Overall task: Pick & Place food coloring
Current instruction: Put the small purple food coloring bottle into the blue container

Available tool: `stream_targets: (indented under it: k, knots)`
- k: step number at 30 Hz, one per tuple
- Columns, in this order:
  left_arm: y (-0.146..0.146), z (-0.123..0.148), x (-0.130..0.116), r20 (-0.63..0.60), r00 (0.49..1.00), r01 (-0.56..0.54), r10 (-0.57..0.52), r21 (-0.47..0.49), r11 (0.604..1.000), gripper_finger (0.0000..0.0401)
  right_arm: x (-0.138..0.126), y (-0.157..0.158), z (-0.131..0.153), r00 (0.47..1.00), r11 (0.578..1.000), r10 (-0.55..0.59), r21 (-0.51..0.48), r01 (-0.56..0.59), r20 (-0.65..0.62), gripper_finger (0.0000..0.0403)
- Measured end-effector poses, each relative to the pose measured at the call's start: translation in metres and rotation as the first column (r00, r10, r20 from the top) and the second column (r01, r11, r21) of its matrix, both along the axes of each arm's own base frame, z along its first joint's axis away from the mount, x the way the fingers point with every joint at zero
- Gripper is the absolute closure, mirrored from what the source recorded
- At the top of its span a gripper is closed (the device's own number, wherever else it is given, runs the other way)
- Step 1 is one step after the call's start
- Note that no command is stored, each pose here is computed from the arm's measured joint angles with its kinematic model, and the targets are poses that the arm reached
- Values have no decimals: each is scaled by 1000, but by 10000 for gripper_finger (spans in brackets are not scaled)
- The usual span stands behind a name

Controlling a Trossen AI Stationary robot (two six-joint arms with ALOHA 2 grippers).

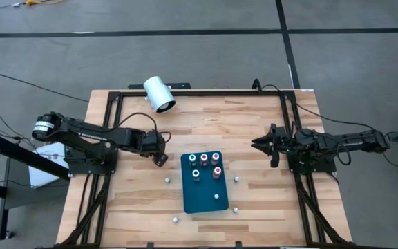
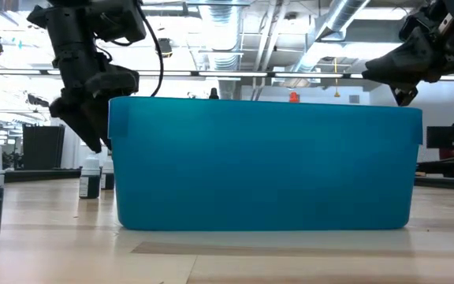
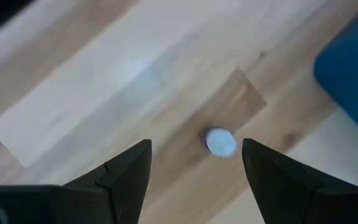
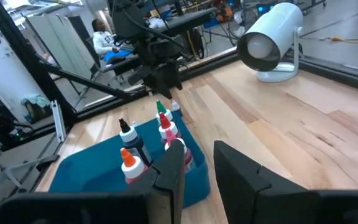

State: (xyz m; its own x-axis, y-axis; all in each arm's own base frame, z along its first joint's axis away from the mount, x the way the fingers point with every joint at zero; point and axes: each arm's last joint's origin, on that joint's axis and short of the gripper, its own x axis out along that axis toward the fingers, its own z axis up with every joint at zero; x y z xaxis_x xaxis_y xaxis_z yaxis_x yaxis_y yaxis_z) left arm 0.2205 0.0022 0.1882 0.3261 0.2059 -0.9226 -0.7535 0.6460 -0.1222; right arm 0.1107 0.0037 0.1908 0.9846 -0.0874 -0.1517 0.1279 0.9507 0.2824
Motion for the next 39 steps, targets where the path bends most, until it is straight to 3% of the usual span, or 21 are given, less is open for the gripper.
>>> stream_targets:
  k: [15,22,30,39]
  knots:
    - [7,-31,15,-110,994,-8,3,-45,999,159,0,0,2,1000,1000,-2,20,2,13,327]
    - [6,-23,22,-59,998,3,-7,-68,998,159,0,0,1,1000,1000,-4,27,4,12,327]
    - [8,-7,22,-141,990,-9,7,-13,1000,159,0,0,1,1000,1000,-4,29,4,13,327]
    - [6,-12,23,-134,991,-16,5,-83,996,159,0,0,2,1000,1000,-4,29,3,20,327]
